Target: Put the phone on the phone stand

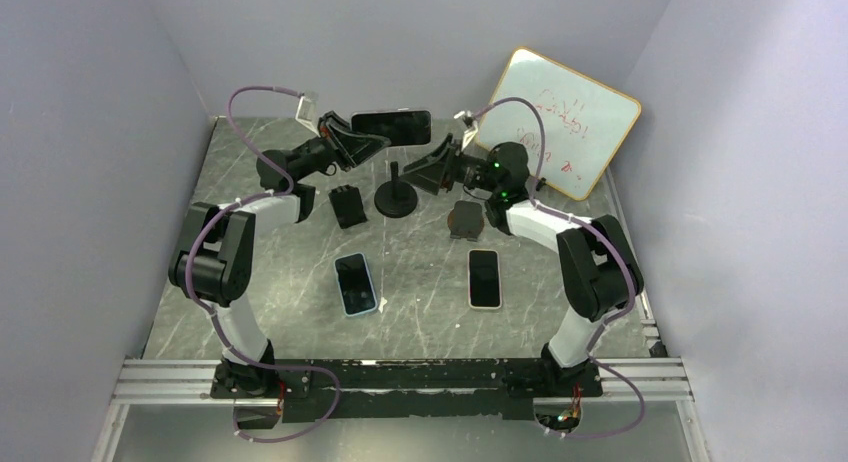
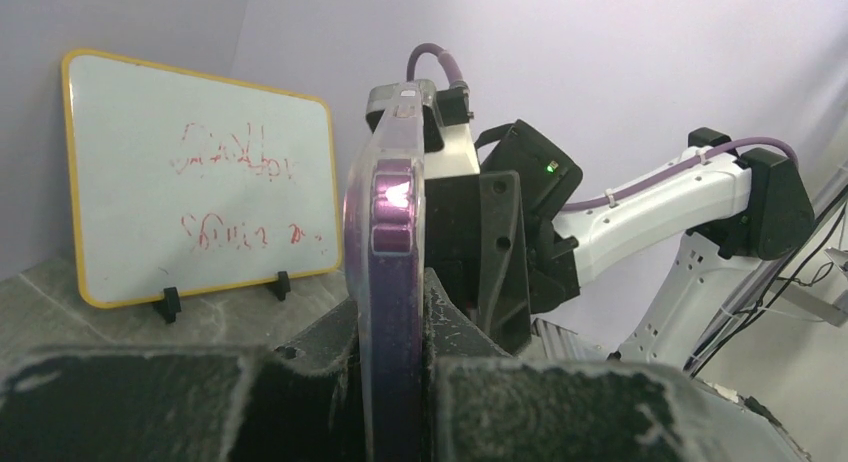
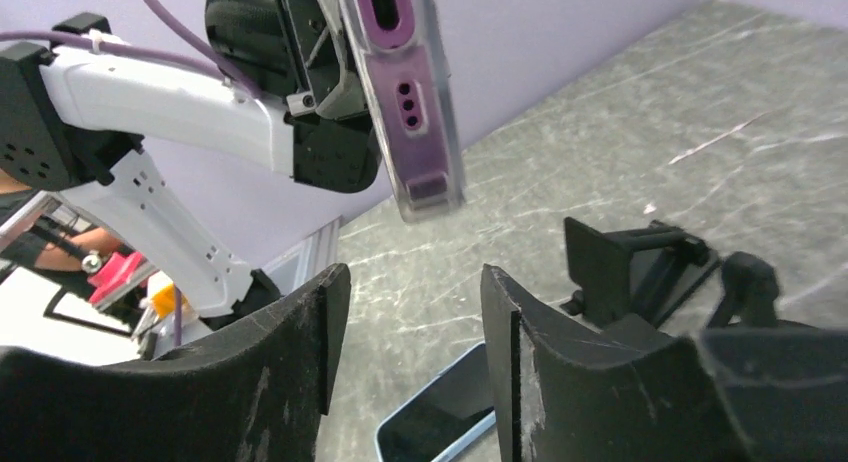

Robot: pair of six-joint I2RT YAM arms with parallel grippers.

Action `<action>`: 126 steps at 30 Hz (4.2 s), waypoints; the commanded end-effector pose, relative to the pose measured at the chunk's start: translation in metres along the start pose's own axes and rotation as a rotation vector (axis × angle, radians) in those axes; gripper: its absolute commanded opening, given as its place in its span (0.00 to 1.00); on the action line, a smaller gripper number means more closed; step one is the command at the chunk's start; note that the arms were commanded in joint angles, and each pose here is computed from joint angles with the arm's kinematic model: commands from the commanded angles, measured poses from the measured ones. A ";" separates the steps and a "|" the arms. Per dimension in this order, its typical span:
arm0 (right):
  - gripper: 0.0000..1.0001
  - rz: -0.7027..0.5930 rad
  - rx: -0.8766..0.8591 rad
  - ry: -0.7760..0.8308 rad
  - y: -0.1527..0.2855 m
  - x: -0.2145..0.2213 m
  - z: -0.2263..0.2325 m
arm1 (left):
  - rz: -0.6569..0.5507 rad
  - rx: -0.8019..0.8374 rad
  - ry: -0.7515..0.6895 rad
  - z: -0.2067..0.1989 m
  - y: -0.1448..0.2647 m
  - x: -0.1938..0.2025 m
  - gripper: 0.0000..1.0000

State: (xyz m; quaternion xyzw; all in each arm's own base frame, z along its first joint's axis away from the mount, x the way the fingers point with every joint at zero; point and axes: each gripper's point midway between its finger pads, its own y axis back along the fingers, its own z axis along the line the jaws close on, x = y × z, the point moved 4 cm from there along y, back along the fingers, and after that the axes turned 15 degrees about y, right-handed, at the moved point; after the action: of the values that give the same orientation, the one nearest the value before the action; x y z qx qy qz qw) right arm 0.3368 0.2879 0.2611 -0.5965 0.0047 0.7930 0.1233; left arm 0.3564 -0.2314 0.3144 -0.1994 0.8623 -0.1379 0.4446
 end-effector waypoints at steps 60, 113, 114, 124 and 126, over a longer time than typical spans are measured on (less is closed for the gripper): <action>1.00 0.006 -0.059 0.207 0.009 -0.050 -0.039 | 0.001 0.259 -0.176 -0.049 -0.025 0.011 0.05; 0.59 0.227 0.049 0.293 -0.005 -0.047 -0.022 | -0.009 0.255 -0.170 -0.049 -0.023 0.003 0.05; 0.56 0.231 0.046 0.287 -0.006 -0.045 -0.023 | -0.008 0.256 -0.171 -0.050 -0.023 0.003 0.05; 0.40 0.197 0.023 0.213 0.017 -0.029 -0.035 | -0.014 0.255 -0.191 -0.055 -0.019 -0.004 0.05; 0.34 0.152 0.009 0.192 0.025 -0.032 -0.036 | -0.010 0.252 -0.187 -0.053 -0.019 -0.003 0.05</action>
State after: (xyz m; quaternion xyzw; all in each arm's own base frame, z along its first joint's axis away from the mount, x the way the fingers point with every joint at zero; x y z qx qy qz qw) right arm 0.3660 0.2717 0.2941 -0.6912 0.0739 0.7175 0.0436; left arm 0.3507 -0.2531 0.2986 -0.1599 0.8870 -0.1422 0.4092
